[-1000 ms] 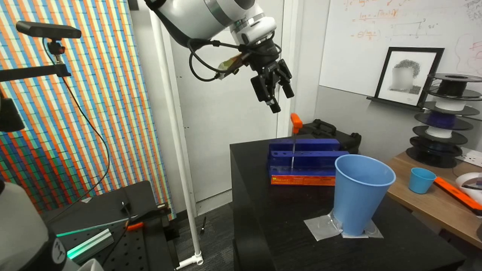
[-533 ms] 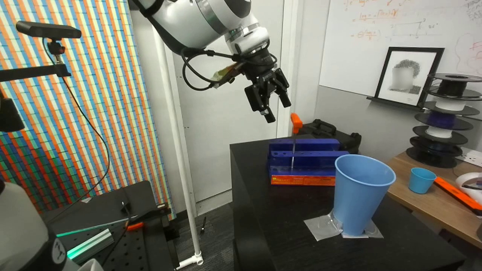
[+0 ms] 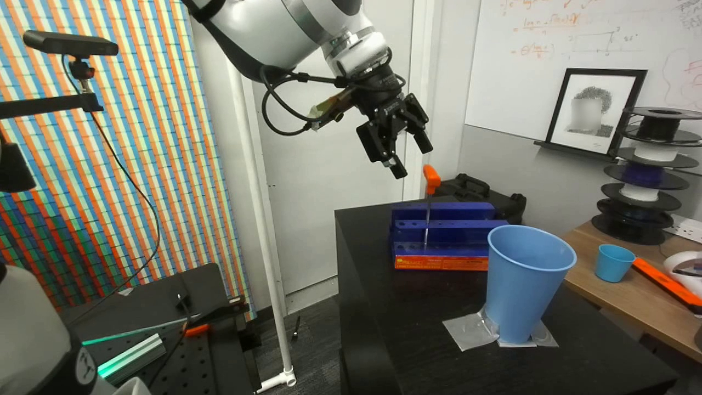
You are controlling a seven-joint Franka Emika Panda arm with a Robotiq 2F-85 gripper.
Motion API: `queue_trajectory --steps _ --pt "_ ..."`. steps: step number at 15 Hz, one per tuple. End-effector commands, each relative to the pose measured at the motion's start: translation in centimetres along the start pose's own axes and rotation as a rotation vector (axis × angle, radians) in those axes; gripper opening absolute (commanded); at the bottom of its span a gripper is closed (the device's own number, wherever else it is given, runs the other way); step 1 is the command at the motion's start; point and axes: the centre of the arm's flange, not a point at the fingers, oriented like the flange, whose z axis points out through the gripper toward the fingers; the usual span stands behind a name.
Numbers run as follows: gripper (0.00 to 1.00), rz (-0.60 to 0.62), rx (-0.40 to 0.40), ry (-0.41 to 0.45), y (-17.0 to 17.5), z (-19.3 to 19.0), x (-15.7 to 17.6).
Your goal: Put the orange object in the blue cup
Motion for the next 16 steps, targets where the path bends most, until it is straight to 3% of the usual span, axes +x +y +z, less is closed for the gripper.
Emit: queue_trajectory --steps 1,7,8,10,16 --pt "1.0 0.052 0.024 0.032 1.3 -0.4 1.6" --pt "1.0 0.073 0.013 0.024 1.4 1.0 3.2" --pt "0.75 0.068 0.013 0.025 1.4 1.2 3.2" --pt "0.66 0.051 0.015 0.031 1.2 1.5 3.0" --pt "0.18 0.01 0.011 0.036 1.1 2.2 2.6"
